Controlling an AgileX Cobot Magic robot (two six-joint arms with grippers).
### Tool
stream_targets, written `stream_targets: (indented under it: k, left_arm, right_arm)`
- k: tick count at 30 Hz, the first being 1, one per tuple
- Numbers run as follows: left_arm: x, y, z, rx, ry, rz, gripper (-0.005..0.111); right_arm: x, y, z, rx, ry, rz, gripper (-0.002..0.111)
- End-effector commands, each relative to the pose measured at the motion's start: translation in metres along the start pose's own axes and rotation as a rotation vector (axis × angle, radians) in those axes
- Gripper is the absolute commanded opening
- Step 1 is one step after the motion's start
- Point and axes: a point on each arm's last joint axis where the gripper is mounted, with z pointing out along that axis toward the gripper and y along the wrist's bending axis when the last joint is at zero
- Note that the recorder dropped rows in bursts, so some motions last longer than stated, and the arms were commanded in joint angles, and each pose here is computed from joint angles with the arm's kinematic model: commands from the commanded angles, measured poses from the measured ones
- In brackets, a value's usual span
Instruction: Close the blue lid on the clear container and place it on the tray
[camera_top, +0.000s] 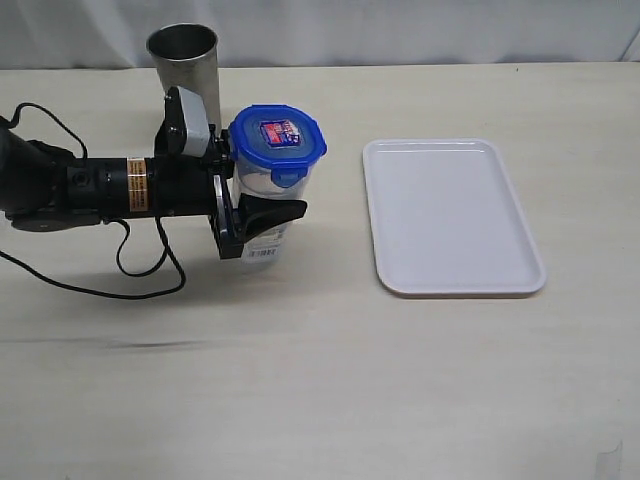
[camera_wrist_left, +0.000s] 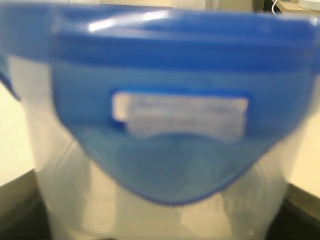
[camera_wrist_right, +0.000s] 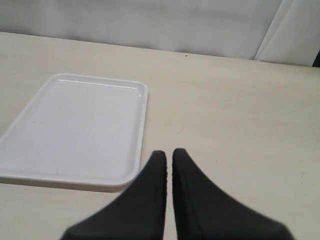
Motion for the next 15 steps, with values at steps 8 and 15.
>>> stream_targets:
  k: [8,15]
  left_arm:
    - [-0.009,0.001,0.001,0.007,-0.062,0.005,0.000]
    - [-0.022,-0.010,0.025,-0.028,-0.127,0.044,0.000]
  right_arm:
    - [0.001,0.000,0.000,0.003,0.000,0.008,0.004]
    - [0.001,0.000,0.000,0.003,0.000,0.008,0.004]
